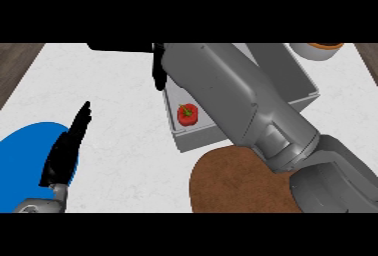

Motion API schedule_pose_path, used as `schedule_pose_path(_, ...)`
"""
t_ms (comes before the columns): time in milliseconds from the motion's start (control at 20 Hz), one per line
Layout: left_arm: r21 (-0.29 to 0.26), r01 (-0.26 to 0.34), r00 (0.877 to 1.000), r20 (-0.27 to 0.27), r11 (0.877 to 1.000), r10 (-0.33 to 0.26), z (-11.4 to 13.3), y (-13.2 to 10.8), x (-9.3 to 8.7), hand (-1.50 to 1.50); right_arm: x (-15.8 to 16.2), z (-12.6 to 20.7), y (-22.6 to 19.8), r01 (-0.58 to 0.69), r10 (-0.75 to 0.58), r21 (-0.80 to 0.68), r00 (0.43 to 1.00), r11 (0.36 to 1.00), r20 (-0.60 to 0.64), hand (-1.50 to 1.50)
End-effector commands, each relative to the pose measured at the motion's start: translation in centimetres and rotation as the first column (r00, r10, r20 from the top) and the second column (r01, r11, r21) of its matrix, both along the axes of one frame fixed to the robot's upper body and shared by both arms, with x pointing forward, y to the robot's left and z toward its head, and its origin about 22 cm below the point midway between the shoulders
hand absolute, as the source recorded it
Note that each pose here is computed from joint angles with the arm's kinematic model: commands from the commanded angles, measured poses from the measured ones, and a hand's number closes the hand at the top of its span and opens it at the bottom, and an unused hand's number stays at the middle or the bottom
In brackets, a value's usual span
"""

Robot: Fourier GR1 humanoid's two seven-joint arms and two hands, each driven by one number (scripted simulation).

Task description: Pick the bell pepper from the cutting board and place it in the cardboard box

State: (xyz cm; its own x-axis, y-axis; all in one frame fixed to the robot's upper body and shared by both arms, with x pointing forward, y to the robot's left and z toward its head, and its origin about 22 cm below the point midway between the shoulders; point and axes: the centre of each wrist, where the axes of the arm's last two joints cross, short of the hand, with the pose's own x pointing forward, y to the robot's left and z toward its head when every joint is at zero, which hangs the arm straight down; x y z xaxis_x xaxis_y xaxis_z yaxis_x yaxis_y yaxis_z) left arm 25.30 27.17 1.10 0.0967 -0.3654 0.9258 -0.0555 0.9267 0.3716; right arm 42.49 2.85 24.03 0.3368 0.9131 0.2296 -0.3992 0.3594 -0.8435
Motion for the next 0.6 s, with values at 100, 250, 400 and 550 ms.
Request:
schedule_pose_path(100,0.002,0.023,1.0,0.001,1.0,-0.023,0.5,1.3,-1.0,0.0,-0.8,-0.7,0.7,0.067,-0.068,-0.015,0.998,0.998,-0.012,-1.5)
schedule_pose_path(250,0.004,0.011,1.0,0.005,1.0,-0.011,0.0,0.5,0.1,0.0,-0.3,-2.2,-0.1,0.055,-0.055,-0.021,0.998,0.998,-0.008,-1.5)
schedule_pose_path(400,-0.004,0.005,1.0,0.007,1.0,-0.005,-0.1,-0.7,0.5,0.0,0.1,-0.8,0.1,0.064,-0.065,-0.028,0.998,0.998,-0.022,-1.5)
schedule_pose_path(550,-0.002,-0.011,1.0,0.009,1.0,0.011,-0.2,0.1,0.6,0.0,-0.4,-2.5,0.1,0.066,-0.067,-0.032,0.997,0.997,-0.027,-1.5)
